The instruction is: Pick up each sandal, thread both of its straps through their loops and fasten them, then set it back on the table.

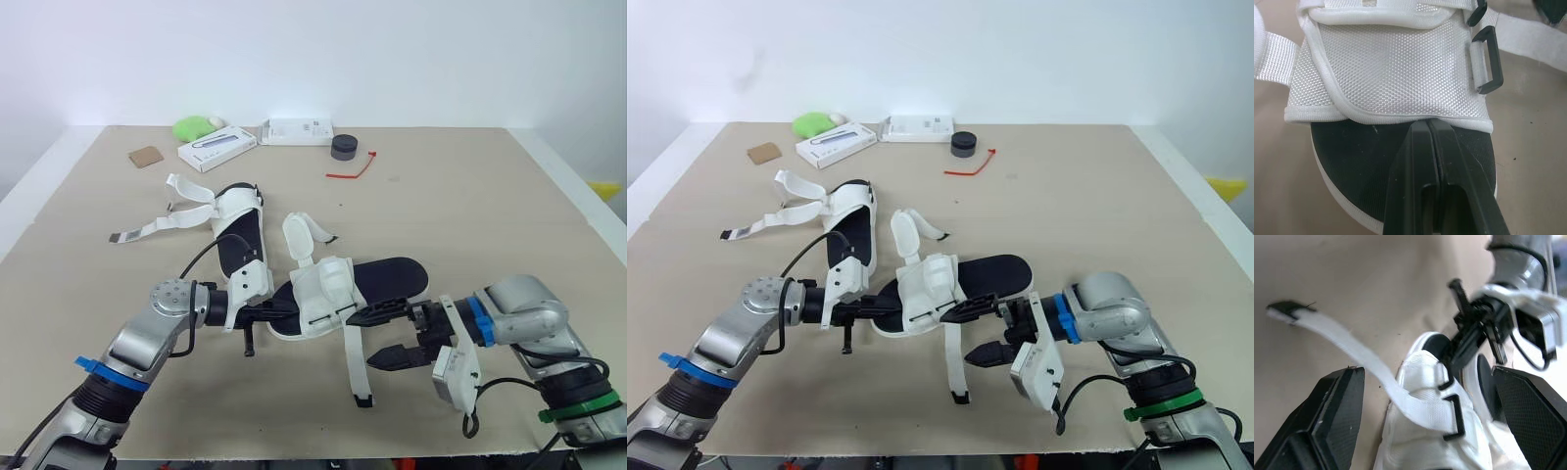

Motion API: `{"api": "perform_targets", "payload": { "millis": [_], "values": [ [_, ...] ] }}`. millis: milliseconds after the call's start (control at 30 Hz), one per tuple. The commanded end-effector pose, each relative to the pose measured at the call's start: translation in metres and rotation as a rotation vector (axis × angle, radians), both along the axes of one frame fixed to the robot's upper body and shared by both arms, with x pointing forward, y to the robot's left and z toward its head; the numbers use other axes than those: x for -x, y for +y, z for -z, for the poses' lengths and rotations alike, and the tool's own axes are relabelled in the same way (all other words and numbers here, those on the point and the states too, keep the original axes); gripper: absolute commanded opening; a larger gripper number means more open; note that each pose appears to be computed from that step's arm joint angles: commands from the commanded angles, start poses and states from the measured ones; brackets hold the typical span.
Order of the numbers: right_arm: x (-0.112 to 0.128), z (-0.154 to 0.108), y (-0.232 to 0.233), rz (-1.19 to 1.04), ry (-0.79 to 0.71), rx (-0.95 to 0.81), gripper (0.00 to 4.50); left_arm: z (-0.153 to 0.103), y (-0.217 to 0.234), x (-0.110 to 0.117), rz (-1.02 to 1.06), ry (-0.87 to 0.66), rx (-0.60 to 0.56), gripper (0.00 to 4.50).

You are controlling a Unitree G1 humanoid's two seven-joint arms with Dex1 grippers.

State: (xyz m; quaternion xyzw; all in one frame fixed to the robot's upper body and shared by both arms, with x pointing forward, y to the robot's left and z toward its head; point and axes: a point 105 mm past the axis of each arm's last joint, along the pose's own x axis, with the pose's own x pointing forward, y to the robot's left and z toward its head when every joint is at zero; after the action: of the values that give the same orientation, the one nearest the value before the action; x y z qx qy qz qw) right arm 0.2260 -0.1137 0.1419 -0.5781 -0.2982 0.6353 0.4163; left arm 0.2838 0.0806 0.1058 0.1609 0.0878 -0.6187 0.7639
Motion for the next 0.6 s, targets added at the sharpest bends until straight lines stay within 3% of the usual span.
{"api": "perform_targets", "payload": {
  "millis": [33, 300, 433, 500, 600],
  "values": [
    [-0.002, 0.007, -0.001, -0.049, -0.100, 0.052, 4.46, 0.004, 0.002, 0.001, 0.002, 0.014, -0.019, 0.00],
    [-0.003, 0.004, 0.009, -0.087, -0.111, 0.009, 4.46, 0.003, 0.001, 0.001, -0.005, 0.015, -0.013, 0.00],
    [0.013, -0.008, 0.022, -0.162, -0.036, -0.070, 4.46, 0.004, 0.002, 0.001, -0.006, 0.016, -0.015, 0.00],
    [0.015, -0.006, 0.021, -0.170, -0.021, -0.058, 3.94, 0.004, 0.002, 0.002, -0.007, 0.017, -0.018, 0.00],
    [0.015, 0.002, 0.017, -0.156, 0.012, -0.015, 2.66, 0.004, 0.002, 0.002, -0.008, 0.017, -0.018, 0.00]
  ]
}}
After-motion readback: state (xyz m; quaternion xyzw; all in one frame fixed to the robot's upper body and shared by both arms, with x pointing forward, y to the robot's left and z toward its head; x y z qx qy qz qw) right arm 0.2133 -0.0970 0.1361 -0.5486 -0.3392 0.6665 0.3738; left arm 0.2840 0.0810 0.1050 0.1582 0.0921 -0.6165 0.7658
